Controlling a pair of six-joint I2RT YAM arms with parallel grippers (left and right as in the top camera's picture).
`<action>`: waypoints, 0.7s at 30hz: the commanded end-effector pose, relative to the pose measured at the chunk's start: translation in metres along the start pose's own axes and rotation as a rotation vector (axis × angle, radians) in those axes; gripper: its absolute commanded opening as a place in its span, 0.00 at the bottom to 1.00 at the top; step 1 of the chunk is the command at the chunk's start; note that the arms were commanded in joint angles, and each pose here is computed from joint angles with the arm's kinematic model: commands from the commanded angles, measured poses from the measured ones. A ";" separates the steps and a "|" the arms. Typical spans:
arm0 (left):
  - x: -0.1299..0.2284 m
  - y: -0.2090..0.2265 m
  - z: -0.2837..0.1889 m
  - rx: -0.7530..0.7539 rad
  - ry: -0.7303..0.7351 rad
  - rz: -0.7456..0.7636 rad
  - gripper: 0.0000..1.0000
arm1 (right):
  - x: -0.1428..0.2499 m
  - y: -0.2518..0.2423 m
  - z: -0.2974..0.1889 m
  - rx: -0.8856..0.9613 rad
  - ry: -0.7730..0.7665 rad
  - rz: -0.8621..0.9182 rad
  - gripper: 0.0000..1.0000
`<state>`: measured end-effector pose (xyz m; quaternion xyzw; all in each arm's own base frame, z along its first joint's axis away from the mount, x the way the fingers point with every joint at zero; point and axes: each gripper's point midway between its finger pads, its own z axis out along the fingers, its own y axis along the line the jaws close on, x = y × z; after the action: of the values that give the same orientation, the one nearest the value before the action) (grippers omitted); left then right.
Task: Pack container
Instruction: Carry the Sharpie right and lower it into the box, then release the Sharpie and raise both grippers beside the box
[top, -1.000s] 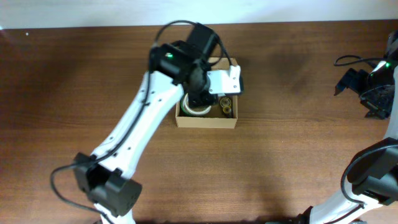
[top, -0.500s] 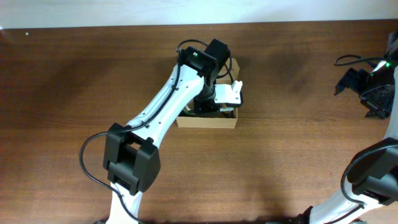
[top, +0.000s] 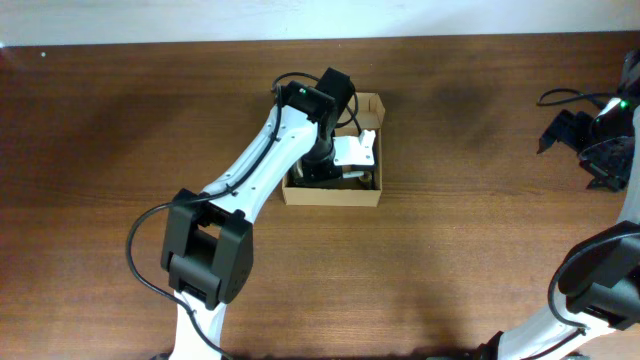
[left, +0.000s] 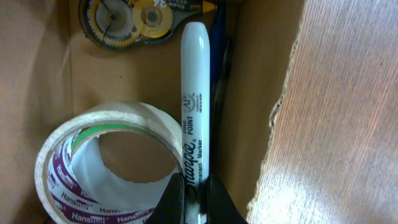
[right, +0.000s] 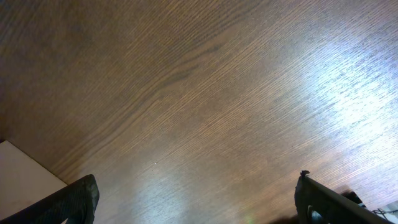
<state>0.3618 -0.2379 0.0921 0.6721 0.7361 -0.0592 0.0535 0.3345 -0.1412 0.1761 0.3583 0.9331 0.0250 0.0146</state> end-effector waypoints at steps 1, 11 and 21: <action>-0.001 0.000 0.007 0.008 0.001 0.011 0.02 | 0.002 0.000 -0.004 -0.011 -0.008 -0.001 0.99; -0.006 0.004 -0.006 -0.024 -0.023 -0.045 0.52 | 0.002 0.000 -0.004 -0.011 -0.008 -0.001 0.99; 0.004 0.035 -0.165 -0.508 -0.145 -0.278 0.45 | 0.002 0.000 -0.004 -0.011 -0.008 -0.001 0.99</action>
<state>0.3815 -0.2331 0.1352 0.6184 0.7773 -0.0093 0.1155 0.3345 -0.1413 0.1761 0.3583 0.9331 0.0250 0.0148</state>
